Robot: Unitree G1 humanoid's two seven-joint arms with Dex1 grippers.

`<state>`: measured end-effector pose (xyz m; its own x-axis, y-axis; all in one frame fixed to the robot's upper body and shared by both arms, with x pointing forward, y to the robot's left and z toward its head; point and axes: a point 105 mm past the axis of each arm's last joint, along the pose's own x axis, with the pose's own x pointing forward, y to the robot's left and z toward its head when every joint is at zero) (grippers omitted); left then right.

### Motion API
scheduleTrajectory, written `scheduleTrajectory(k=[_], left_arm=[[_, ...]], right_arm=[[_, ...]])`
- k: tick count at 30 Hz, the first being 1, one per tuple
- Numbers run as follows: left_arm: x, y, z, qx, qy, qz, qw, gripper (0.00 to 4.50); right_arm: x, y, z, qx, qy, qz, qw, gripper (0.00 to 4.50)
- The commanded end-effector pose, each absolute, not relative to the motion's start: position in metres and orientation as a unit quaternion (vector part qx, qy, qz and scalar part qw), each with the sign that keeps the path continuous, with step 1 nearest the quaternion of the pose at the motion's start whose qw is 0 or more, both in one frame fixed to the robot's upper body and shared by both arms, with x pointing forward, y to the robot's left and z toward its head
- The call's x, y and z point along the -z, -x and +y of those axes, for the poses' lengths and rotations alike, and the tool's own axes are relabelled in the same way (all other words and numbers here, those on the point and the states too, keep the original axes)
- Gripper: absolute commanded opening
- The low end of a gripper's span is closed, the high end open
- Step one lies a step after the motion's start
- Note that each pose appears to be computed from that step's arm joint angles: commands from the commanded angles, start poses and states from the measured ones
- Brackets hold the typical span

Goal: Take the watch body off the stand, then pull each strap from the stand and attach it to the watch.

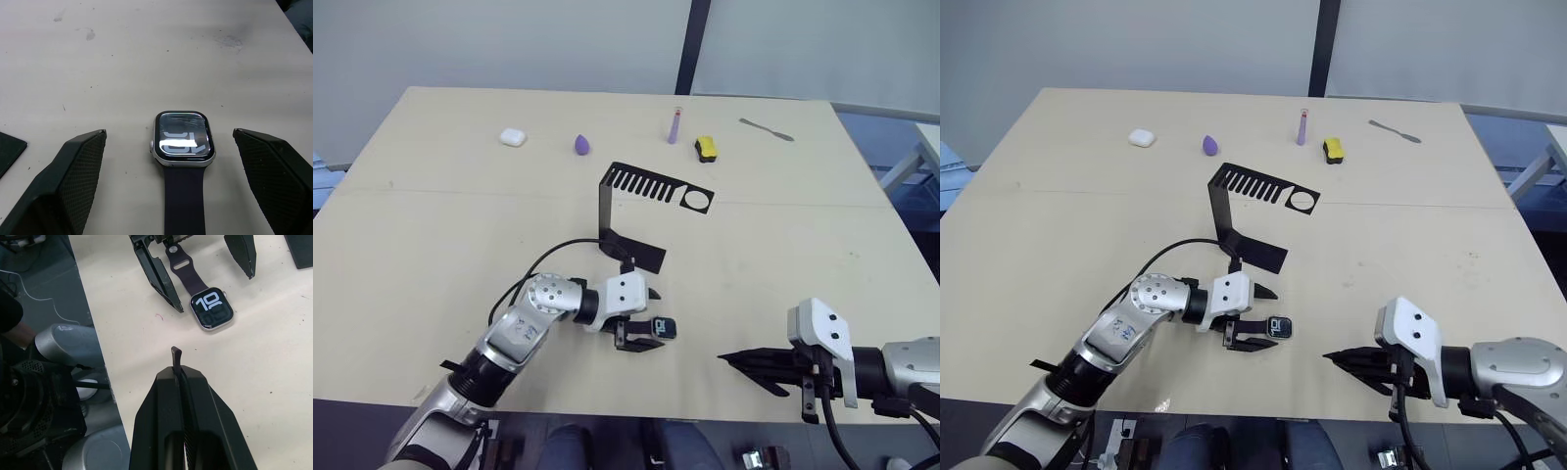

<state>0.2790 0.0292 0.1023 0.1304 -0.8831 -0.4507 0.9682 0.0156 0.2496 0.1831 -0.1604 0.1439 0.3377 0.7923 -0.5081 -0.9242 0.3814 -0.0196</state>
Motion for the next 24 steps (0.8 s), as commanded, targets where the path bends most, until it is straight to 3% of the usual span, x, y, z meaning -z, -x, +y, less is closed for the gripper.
scheduleTrajectory(k=[1,5,6,9,12,15,19,24], left_arm=[[-0.102,-0.271,0.024,0.661,-0.261,0.077,0.700,4.46],[-0.099,-0.272,0.023,0.654,-0.271,0.079,0.702,4.46],[-0.096,-0.274,0.022,0.651,-0.274,0.081,0.704,4.23],[-0.091,-0.275,0.019,0.648,-0.267,0.087,0.708,3.19],[-0.089,-0.275,0.017,0.649,-0.254,0.094,0.711,1.62],[-0.089,-0.279,0.019,0.645,-0.244,0.103,0.717,1.58],[-0.109,-0.286,0.027,0.651,-0.106,0.163,0.734,1.58],[-0.131,-0.281,0.038,0.673,0.078,0.266,0.686,1.58]], right_arm=[[-0.149,-0.181,-0.159,-0.538,0.160,0.197,0.804,0.00],[-0.148,-0.182,-0.158,-0.535,0.155,0.197,0.807,0.00],[-0.148,-0.182,-0.158,-0.533,0.154,0.195,0.809,0.00],[-0.148,-0.183,-0.157,-0.530,0.150,0.192,0.812,0.00],[-0.148,-0.183,-0.155,-0.529,0.147,0.189,0.814,0.00],[-0.147,-0.182,-0.154,-0.526,0.151,0.187,0.816,0.00],[-0.154,-0.188,-0.154,-0.505,0.202,0.149,0.826,0.00],[-0.167,-0.208,-0.141,-0.472,0.272,0.066,0.836,0.00]])
